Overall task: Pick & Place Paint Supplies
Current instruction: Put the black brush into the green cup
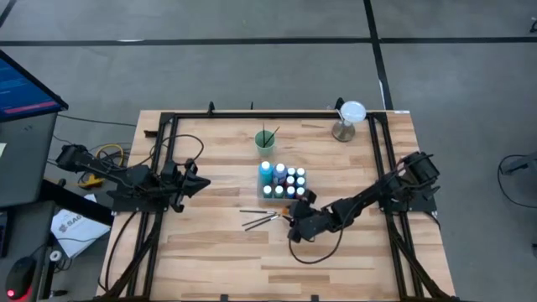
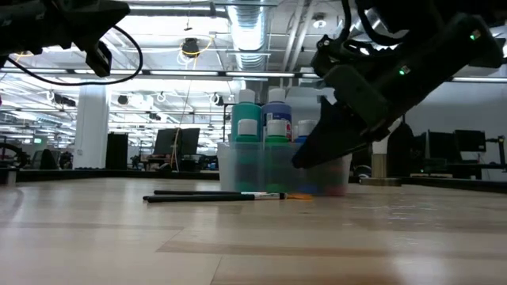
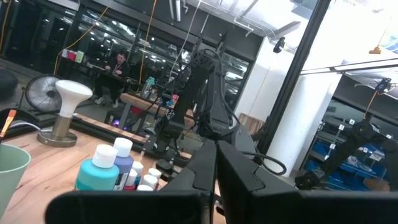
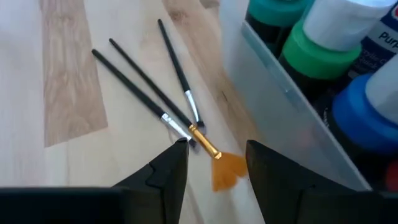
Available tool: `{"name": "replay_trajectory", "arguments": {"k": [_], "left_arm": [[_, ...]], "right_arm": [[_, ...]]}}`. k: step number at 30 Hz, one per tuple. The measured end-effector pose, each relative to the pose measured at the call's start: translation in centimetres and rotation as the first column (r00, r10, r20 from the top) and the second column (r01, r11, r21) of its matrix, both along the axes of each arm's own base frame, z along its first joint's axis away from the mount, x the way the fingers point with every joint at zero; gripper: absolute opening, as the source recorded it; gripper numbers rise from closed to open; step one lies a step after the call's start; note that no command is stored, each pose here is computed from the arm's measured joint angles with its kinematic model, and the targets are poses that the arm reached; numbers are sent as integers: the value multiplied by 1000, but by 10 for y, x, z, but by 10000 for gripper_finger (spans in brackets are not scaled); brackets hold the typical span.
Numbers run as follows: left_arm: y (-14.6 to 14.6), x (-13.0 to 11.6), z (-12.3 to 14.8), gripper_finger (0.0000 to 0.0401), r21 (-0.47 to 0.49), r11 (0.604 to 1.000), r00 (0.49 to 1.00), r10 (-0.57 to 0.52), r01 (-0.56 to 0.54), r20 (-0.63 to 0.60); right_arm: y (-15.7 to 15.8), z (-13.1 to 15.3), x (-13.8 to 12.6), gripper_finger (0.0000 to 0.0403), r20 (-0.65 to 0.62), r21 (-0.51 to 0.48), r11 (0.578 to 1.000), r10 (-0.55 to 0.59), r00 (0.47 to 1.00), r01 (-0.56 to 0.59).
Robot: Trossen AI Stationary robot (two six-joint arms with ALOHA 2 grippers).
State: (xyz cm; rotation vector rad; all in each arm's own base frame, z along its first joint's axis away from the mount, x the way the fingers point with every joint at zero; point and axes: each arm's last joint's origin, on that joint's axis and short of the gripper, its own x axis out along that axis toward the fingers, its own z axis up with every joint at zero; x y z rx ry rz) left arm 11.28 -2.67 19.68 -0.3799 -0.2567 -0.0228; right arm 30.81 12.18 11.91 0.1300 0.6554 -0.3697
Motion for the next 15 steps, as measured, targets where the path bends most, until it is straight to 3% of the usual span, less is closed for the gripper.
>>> {"name": "replay_trajectory", "arguments": {"k": [15], "left_arm": [[0, 0, 0, 8, 0, 1000, 1000, 0, 0, 1]], "right_arm": [[-9, -2, 1, 156, -27, -9, 1000, -23, 999, 23]]}}
